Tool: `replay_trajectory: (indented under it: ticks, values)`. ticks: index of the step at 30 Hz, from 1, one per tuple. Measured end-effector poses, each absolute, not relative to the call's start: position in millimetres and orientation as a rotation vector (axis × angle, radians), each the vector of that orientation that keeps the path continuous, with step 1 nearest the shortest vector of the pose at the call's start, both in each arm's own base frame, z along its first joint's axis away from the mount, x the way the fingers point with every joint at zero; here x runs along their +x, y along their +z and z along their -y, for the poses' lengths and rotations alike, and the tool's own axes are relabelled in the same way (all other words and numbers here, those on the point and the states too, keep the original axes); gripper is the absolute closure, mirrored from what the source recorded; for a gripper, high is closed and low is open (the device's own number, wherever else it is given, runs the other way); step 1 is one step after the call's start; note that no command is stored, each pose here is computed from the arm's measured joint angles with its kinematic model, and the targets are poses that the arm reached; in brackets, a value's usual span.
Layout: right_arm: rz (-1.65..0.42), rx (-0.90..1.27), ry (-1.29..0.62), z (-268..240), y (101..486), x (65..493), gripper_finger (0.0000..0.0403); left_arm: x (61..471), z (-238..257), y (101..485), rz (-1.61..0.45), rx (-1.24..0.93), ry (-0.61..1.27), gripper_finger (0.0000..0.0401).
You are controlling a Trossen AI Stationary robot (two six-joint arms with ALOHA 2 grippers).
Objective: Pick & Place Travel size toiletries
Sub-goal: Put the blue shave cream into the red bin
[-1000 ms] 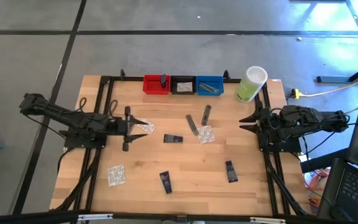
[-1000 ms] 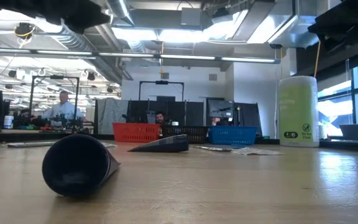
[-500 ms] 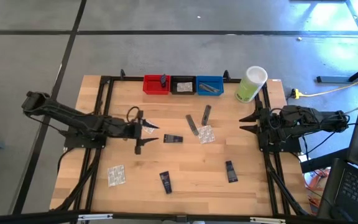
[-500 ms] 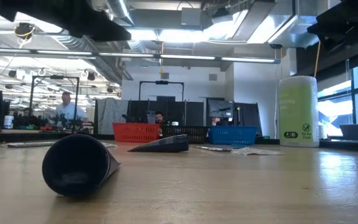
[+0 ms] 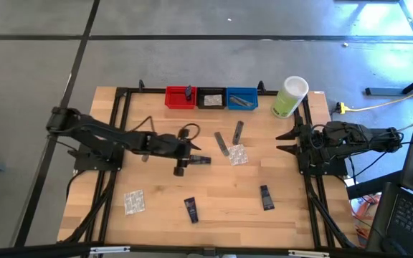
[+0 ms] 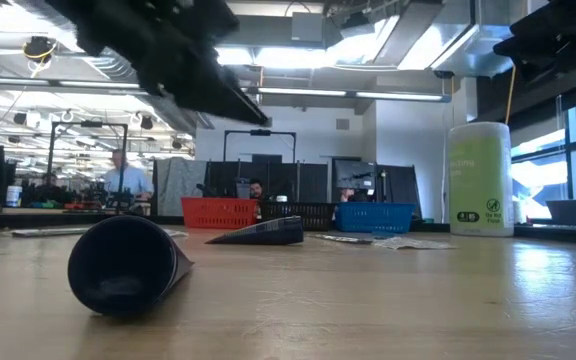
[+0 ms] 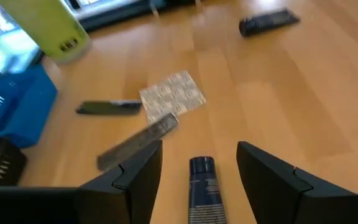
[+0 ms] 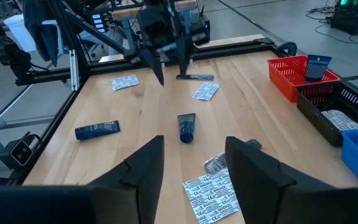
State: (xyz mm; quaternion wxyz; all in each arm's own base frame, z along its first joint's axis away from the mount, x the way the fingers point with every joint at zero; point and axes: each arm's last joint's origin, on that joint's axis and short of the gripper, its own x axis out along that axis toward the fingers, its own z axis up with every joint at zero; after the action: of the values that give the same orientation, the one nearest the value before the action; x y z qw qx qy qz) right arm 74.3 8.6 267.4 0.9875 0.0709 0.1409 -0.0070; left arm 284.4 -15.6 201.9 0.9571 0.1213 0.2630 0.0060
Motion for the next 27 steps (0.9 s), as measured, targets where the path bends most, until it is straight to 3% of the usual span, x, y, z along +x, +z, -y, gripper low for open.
replay_trajectory:
  ticks: [14, 27]
  values:
    - [-0.283, 0.142, -0.017, -8, 267, 74, 0.0209, 330, 14, 171, -0.707, 0.259, -0.046, 0.0196]
    - [-0.283, 0.142, -0.017, -8, 267, 74, 0.0199, 333, -9, 150, -0.815, 0.126, -0.009, 0.0196]
